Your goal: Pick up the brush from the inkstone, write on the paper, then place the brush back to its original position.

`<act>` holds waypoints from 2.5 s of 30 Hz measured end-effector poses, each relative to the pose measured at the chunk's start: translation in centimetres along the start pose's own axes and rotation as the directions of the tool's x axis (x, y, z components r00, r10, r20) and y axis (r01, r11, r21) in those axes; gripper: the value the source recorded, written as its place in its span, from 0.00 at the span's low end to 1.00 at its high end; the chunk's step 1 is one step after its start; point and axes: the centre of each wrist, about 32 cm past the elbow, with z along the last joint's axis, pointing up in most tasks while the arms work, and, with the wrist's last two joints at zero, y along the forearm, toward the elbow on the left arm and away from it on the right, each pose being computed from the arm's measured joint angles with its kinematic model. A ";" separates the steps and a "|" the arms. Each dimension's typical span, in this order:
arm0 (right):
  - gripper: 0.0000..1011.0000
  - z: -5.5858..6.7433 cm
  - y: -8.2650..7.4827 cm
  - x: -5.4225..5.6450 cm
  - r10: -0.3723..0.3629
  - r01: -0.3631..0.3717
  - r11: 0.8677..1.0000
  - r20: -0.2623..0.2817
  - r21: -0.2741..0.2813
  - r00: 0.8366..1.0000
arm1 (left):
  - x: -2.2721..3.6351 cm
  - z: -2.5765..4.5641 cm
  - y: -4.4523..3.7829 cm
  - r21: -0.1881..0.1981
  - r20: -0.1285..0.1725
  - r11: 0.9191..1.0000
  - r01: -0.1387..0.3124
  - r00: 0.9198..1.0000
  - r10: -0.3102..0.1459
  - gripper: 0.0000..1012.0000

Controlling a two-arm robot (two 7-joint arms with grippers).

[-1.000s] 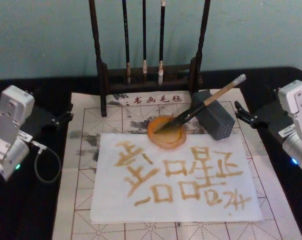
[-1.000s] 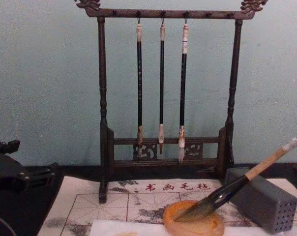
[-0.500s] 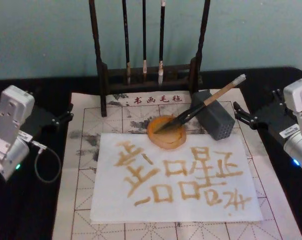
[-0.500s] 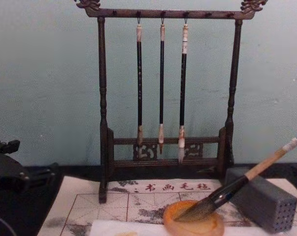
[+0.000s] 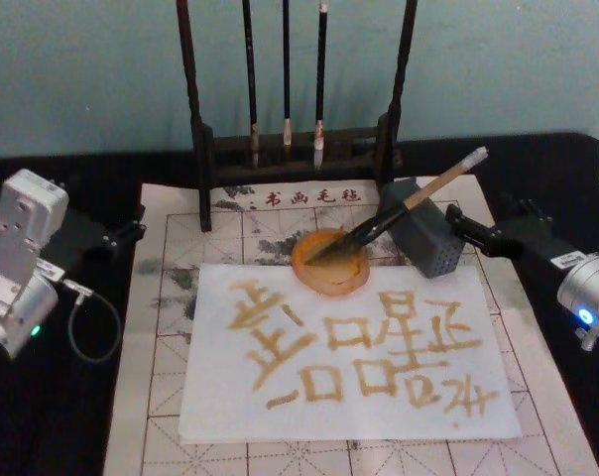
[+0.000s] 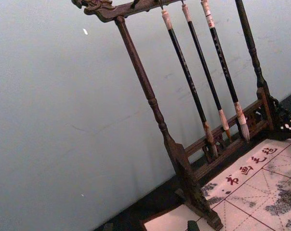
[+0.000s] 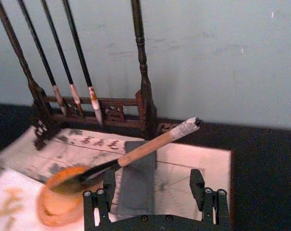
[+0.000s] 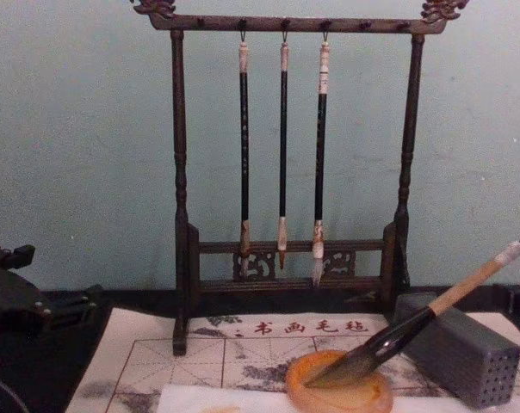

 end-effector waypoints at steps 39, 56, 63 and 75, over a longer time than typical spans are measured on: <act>0.99 2.1 5.9 -1.4 -0.056 0.022 0.998 -0.632 -0.062 0.773 | 0.00 0.00 0.00 0.000 0.000 1.000 0.000 1.000 0.000 0.99; 0.99 2.3 7.1 -1.9 -0.091 0.054 0.996 -0.674 -0.075 0.734 | 0.00 0.00 0.00 0.000 0.000 1.000 0.000 1.000 0.000 0.99; 0.99 2.3 7.2 -1.9 -0.096 0.060 0.995 -0.685 -0.076 0.722 | 0.00 0.00 0.00 0.000 0.000 1.000 0.000 1.000 0.000 0.99; 0.99 2.3 7.3 -2.0 -0.102 0.073 0.995 -0.692 -0.072 0.715 | 0.00 0.00 0.00 0.000 0.000 1.000 0.000 1.000 0.000 0.99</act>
